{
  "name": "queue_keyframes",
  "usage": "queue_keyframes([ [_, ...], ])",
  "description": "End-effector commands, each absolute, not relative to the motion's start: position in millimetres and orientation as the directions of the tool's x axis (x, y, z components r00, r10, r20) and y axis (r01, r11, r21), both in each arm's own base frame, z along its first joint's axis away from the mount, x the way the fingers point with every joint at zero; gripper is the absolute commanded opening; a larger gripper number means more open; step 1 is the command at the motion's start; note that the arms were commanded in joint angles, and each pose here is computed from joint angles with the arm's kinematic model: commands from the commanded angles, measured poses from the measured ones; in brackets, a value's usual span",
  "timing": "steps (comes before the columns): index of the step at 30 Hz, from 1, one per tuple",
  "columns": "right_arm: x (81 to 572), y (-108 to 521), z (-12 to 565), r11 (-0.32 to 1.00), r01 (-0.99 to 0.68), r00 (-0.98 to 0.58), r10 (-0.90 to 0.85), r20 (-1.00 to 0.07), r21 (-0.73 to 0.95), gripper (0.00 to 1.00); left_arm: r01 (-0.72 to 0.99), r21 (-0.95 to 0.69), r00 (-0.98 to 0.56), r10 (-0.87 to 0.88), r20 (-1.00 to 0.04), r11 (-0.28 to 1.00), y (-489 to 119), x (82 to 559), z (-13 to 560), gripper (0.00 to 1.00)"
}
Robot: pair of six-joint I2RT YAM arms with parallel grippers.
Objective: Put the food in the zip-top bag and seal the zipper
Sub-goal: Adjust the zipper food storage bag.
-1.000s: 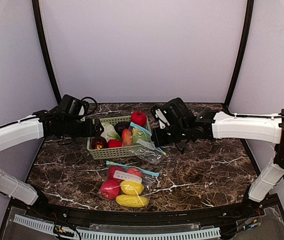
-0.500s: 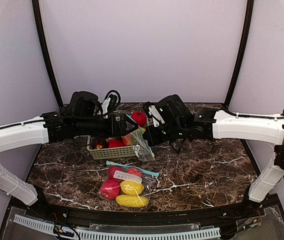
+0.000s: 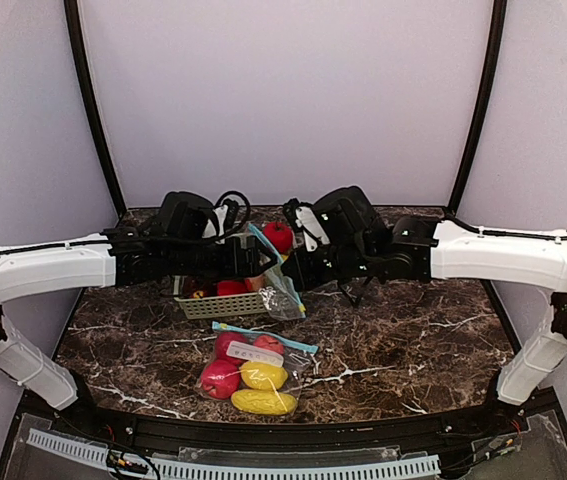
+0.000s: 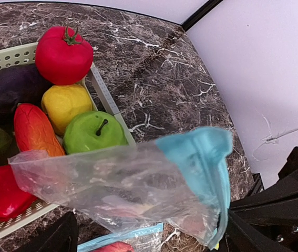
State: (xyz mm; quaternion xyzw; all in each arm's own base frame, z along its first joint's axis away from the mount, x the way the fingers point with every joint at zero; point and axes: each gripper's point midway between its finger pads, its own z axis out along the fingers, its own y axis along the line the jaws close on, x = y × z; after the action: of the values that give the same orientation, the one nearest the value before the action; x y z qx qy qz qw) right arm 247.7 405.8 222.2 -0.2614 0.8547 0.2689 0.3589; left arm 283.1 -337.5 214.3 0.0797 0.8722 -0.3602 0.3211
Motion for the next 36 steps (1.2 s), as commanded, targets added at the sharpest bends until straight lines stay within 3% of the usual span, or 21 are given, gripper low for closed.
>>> queue_keyframes([
  [1,248,408,245,0.706,-0.657,-0.560,-0.219,-0.799,0.267,0.00,0.316,-0.502,-0.759,-0.103,-0.643,0.805,-322,294,200,0.91],
  [8,255,393,237,0.761,-0.617,-0.554,-0.238,-0.798,0.202,0.00,0.232,-0.374,-0.753,-0.078,-0.654,0.898,-287,296,172,0.79],
  [18,261,382,232,0.805,-0.576,-0.559,-0.260,-0.787,0.144,0.00,0.211,-0.276,-0.764,-0.017,-0.645,0.938,-265,288,159,0.78],
  [20,261,380,233,0.803,-0.578,-0.559,-0.260,-0.787,0.145,0.00,0.269,-0.278,-0.739,0.013,-0.673,0.922,-272,289,173,0.80],
  [25,257,382,237,0.786,-0.600,-0.549,-0.270,-0.791,0.148,0.00,0.526,-0.299,-0.634,0.133,-0.762,0.796,-305,279,232,0.98],
  [30,255,385,237,0.776,-0.612,-0.548,-0.276,-0.789,0.153,0.00,0.586,-0.208,-0.568,0.214,-0.795,0.783,-304,281,270,0.99],
  [36,253,390,237,0.761,-0.630,-0.542,-0.292,-0.788,0.152,0.00,0.653,-0.096,-0.537,0.370,-0.758,0.751,-313,286,269,0.99],
])
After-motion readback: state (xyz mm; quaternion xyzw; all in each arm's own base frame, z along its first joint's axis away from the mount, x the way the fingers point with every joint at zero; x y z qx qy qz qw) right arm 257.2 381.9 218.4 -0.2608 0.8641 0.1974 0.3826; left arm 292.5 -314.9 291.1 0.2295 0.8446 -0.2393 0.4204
